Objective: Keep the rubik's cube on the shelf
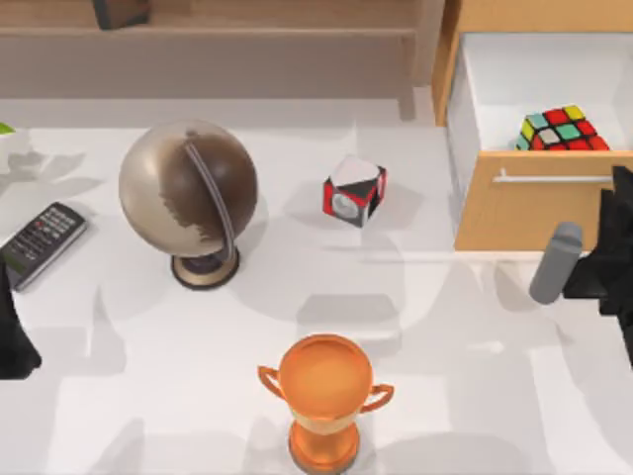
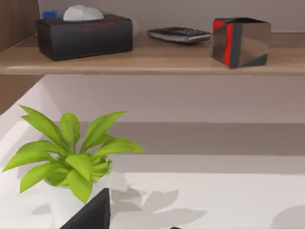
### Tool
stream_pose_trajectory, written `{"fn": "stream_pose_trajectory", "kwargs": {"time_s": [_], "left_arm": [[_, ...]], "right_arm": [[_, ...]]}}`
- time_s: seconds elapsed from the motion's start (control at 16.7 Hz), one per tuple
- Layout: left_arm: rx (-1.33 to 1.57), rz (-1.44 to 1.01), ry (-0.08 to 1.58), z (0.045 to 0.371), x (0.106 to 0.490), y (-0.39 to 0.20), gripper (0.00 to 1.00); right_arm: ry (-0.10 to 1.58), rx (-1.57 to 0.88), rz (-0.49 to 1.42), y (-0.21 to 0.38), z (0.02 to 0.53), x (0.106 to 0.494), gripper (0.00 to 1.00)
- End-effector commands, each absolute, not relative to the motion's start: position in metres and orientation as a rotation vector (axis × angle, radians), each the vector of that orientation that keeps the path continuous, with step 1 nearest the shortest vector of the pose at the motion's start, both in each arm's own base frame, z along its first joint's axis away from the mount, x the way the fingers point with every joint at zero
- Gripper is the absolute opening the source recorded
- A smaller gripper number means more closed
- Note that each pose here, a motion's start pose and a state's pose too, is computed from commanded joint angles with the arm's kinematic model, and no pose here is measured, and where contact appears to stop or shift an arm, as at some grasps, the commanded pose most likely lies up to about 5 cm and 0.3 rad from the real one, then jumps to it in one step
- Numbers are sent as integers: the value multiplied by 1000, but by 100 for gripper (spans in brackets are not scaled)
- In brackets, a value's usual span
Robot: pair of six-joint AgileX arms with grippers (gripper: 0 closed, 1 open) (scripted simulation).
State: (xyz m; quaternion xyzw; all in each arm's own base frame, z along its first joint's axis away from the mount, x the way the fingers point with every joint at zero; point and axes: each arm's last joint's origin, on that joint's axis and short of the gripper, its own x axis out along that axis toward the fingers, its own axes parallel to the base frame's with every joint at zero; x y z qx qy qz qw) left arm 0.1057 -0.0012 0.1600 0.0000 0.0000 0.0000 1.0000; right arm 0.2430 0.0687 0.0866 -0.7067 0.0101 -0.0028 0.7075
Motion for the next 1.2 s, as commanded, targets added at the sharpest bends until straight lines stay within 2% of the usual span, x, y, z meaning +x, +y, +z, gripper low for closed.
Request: {"fn": "stream_pose_trajectory", "kwargs": {"time_s": [0.24,0.3,0.84,1.2], "left_arm": [[0,0,0,160,106,-1,100],[0,0,0,160,106,-1,100],[0,0,0,160,106,-1,100],[0,0,0,160,106,-1,100]], "right_arm": [[22,-1570,-6,69,87,243,98],[22,-1570,-6,69,87,243,100],[21,-1569,-8,69,87,243,100],[22,-1569,-8,69,87,224,100]]}}
